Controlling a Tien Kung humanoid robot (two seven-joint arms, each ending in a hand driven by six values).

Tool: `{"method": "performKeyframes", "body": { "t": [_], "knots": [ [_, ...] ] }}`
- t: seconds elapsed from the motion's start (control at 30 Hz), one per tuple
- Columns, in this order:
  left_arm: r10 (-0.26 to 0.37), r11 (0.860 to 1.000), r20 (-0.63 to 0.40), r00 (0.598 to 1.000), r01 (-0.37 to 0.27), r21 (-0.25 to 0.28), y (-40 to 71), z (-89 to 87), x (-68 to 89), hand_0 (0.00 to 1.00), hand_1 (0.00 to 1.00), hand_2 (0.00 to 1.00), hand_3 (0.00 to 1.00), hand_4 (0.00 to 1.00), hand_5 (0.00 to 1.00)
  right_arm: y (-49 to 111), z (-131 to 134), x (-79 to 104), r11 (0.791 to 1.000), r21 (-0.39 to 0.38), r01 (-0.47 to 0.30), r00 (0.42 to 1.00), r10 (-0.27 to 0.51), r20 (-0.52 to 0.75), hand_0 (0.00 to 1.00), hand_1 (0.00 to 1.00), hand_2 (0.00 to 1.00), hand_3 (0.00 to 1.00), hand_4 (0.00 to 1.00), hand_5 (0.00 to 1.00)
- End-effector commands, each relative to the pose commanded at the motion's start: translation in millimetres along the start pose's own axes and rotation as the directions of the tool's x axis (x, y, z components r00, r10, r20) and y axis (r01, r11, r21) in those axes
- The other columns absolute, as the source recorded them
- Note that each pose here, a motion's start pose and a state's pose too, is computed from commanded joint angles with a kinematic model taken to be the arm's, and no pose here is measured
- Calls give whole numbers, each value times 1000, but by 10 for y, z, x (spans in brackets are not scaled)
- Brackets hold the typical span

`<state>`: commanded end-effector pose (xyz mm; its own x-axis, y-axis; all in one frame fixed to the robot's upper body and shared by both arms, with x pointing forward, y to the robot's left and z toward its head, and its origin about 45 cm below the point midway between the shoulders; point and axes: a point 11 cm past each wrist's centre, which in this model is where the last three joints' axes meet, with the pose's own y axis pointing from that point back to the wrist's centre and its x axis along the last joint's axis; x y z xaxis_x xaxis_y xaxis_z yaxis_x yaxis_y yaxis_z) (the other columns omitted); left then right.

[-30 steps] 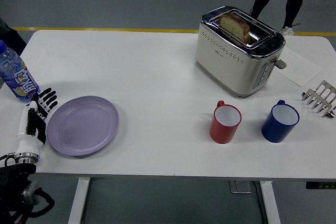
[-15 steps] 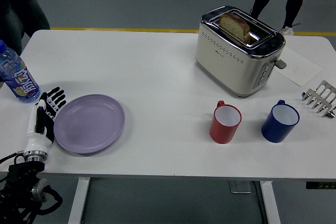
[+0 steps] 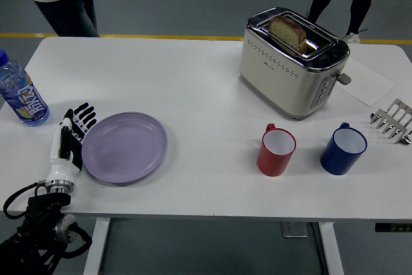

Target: Push plate across desktop

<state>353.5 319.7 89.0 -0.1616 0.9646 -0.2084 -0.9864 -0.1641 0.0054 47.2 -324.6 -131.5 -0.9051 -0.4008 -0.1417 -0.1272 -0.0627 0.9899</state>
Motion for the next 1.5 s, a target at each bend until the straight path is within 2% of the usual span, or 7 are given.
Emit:
{"method": "performKeyframes", "body": {
  "t": [0.33, 0.6, 0.93, 1.5],
  "knots": [
    [-46, 999, -20, 999, 46, 11, -52, -41, -276, 765, 776, 756, 701, 439, 998, 1, -3, 1, 1000, 0, -1, 1000, 1, -7, 751, 770, 818, 719, 531, 402],
    [-90, 995, -28, 996, 91, 33, -40, -115, -489, 765, 776, 756, 698, 436, 998, 3, -15, 2, 1000, 2, -1, 1000, 1, -12, 751, 770, 816, 719, 530, 401],
    [-114, 993, -50, 992, 116, 36, -96, -120, -709, 764, 776, 756, 695, 431, 998, 5, -22, 6, 1000, 6, 1, 1000, 0, -19, 750, 770, 817, 719, 530, 401],
    [-123, 991, -50, 991, 125, 49, -162, -124, -786, 765, 776, 755, 692, 431, 998, 6, -47, -25, 1000, 13, 8, 999, -8, -42, 748, 765, 815, 717, 530, 400]
  ]
}}
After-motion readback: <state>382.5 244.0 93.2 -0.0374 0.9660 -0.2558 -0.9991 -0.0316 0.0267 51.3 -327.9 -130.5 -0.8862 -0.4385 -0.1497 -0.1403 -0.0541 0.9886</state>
